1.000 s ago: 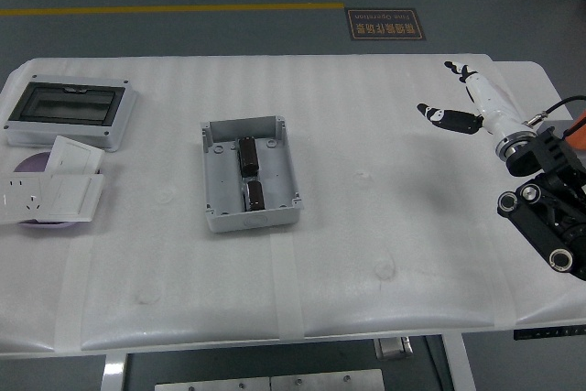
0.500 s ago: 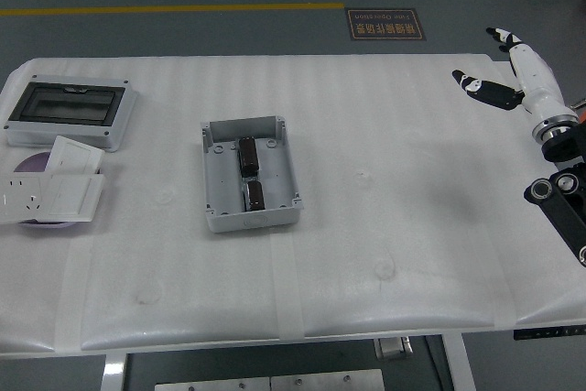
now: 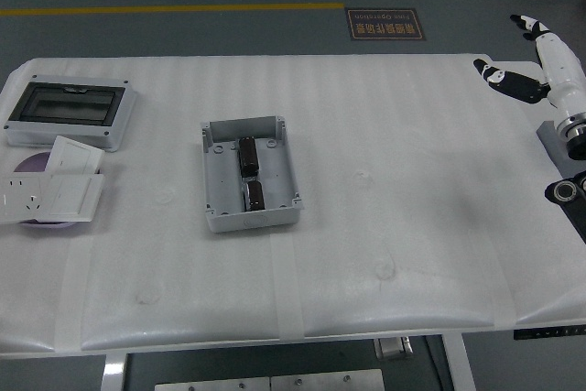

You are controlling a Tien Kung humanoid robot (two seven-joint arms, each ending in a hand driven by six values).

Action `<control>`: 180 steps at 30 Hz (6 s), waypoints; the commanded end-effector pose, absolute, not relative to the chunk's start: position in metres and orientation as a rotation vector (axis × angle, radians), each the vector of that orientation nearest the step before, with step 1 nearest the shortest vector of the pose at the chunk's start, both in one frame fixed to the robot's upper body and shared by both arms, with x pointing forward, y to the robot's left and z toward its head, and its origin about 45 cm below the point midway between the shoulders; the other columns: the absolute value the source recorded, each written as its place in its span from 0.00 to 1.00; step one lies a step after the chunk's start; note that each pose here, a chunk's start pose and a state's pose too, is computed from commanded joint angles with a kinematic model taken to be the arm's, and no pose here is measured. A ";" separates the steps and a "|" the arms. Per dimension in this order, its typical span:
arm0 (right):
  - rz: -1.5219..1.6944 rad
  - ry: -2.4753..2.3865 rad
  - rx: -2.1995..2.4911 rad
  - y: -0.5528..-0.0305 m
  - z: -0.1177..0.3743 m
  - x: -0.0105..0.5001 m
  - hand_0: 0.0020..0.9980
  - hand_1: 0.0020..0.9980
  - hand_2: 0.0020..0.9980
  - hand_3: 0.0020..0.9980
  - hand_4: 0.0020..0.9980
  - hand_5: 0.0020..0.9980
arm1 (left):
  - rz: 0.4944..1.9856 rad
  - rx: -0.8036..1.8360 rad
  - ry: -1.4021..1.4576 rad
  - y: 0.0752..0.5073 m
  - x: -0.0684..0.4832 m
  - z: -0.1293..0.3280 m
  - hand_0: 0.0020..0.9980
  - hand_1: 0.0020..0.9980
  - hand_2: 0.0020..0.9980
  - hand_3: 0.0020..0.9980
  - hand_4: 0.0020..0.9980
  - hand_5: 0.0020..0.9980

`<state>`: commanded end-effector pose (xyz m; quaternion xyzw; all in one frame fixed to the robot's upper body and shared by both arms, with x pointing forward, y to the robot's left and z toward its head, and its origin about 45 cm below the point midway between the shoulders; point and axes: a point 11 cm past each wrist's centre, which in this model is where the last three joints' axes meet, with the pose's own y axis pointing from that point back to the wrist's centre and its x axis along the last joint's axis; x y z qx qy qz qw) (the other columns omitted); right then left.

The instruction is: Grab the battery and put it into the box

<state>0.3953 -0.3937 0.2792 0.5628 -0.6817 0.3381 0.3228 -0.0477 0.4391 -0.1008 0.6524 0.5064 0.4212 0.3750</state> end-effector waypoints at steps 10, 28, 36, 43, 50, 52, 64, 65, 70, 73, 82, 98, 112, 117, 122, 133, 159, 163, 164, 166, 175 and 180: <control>0.867 -1.791 1.456 -0.397 0.268 0.390 0.89 0.85 0.91 0.92 0.80 0.42 | 1.069 1.661 1.318 0.432 -0.047 -0.103 0.67 0.67 0.56 0.54 0.44 0.41; 0.847 -1.774 1.534 -0.375 0.263 0.388 0.89 0.84 0.91 0.94 0.77 0.39 | 1.042 1.640 1.341 0.421 -0.044 -0.106 0.67 0.67 0.57 0.54 0.44 0.41; 0.820 -1.789 1.544 -0.379 0.262 0.386 0.90 0.84 0.91 0.94 0.78 0.39 | 1.032 1.635 1.340 0.418 -0.042 -0.107 0.67 0.67 0.58 0.54 0.44 0.40; 0.820 -1.784 1.549 -0.378 0.261 0.384 0.89 0.84 0.91 0.93 0.76 0.38 | 1.024 1.634 1.346 0.415 -0.045 -0.107 0.67 0.67 0.58 0.54 0.44 0.39; 0.811 -1.757 1.570 -0.371 0.256 0.382 0.89 0.83 0.93 0.92 0.75 0.38 | 1.022 1.639 1.349 0.415 -0.045 -0.107 0.67 0.67 0.58 0.54 0.44 0.39; 0.806 -1.753 1.575 -0.369 0.254 0.382 0.89 0.83 0.93 0.92 0.75 0.38 | 1.021 1.640 1.347 0.415 -0.044 -0.107 0.67 0.67 0.58 0.54 0.44 0.39; 0.741 -1.733 1.586 -0.368 0.239 0.380 0.89 0.83 0.93 0.90 0.75 0.38 | 0.995 1.663 1.361 0.417 -0.044 -0.105 0.67 0.67 0.58 0.54 0.43 0.39; 0.734 -1.731 1.588 -0.369 0.238 0.380 0.89 0.83 0.93 0.90 0.75 0.38 | 0.996 1.665 1.362 0.419 -0.044 -0.105 0.67 0.67 0.58 0.54 0.43 0.39; 0.716 -1.722 1.610 -0.367 0.236 0.381 0.89 0.83 0.93 0.90 0.75 0.38 | 1.002 1.664 1.361 0.420 -0.044 -0.104 0.67 0.67 0.58 0.54 0.43 0.39; 0.705 -1.709 1.634 -0.364 0.233 0.381 0.89 0.83 0.93 0.90 0.75 0.38 | 0.996 1.658 1.361 0.417 -0.043 -0.105 0.67 0.67 0.58 0.54 0.43 0.39; 0.711 -1.702 1.665 -0.361 0.234 0.382 0.89 0.82 0.94 0.90 0.74 0.40 | 0.996 1.659 1.363 0.417 -0.044 -0.105 0.67 0.67 0.58 0.54 0.43 0.39; 0.752 -1.636 1.672 -0.354 0.229 0.386 0.88 0.82 0.94 0.89 0.73 0.41 | 0.982 1.663 1.364 0.415 -0.043 -0.105 0.67 0.67 0.58 0.54 0.43 0.39; 0.941 -1.289 1.684 -0.309 0.223 0.413 0.89 0.81 0.94 0.89 0.72 0.42 | 0.976 1.664 1.361 0.415 -0.040 -0.105 0.67 0.67 0.58 0.54 0.43 0.39; 1.018 -1.132 1.712 -0.279 0.219 0.417 0.88 0.80 0.94 0.89 0.71 0.42 | 0.975 1.665 1.358 0.416 -0.039 -0.105 0.67 0.67 0.57 0.54 0.43 0.39; 1.071 -0.952 1.696 -0.263 0.205 0.418 0.88 0.80 0.94 0.89 0.70 0.42 | 0.979 1.664 1.353 0.417 -0.036 -0.105 0.67 0.67 0.56 0.54 0.43 0.39; 1.081 -0.652 1.602 -0.265 0.162 0.406 0.88 0.79 0.94 0.89 0.70 0.42 | 0.986 1.670 1.343 0.422 -0.034 -0.103 0.67 0.67 0.56 0.54 0.43 0.39; 1.118 -0.638 1.518 -0.272 0.171 0.425 0.87 0.78 0.93 0.90 0.69 0.41 | 1.005 1.659 1.316 0.423 -0.029 -0.104 0.67 0.66 0.54 0.54 0.42 0.38; 1.116 -0.588 1.500 -0.273 0.164 0.424 0.87 0.78 0.93 0.90 0.69 0.41 | 1.007 1.660 1.313 0.424 -0.028 -0.104 0.67 0.66 0.54 0.54 0.42 0.38; 1.115 -0.572 1.494 -0.275 0.162 0.423 0.87 0.78 0.93 0.89 0.69 0.41 | 1.007 1.660 1.311 0.424 -0.027 -0.104 0.67 0.67 0.54 0.54 0.42 0.38; 1.113 -0.543 1.481 -0.278 0.159 0.422 0.87 0.78 0.93 0.89 0.69 0.41 | 1.009 1.660 1.309 0.425 -0.027 -0.103 0.67 0.67 0.54 0.54 0.42 0.38; 1.111 -0.505 1.443 -0.290 0.162 0.426 0.87 0.78 0.93 0.89 0.69 0.41 | 1.017 1.655 1.296 0.426 -0.023 -0.103 0.67 0.67 0.53 0.54 0.42 0.39; 1.111 -0.505 1.440 -0.291 0.164 0.428 0.87 0.78 0.93 0.89 0.69 0.41 | 1.021 1.649 1.288 0.425 -0.022 -0.104 0.67 0.67 0.53 0.54 0.42 0.39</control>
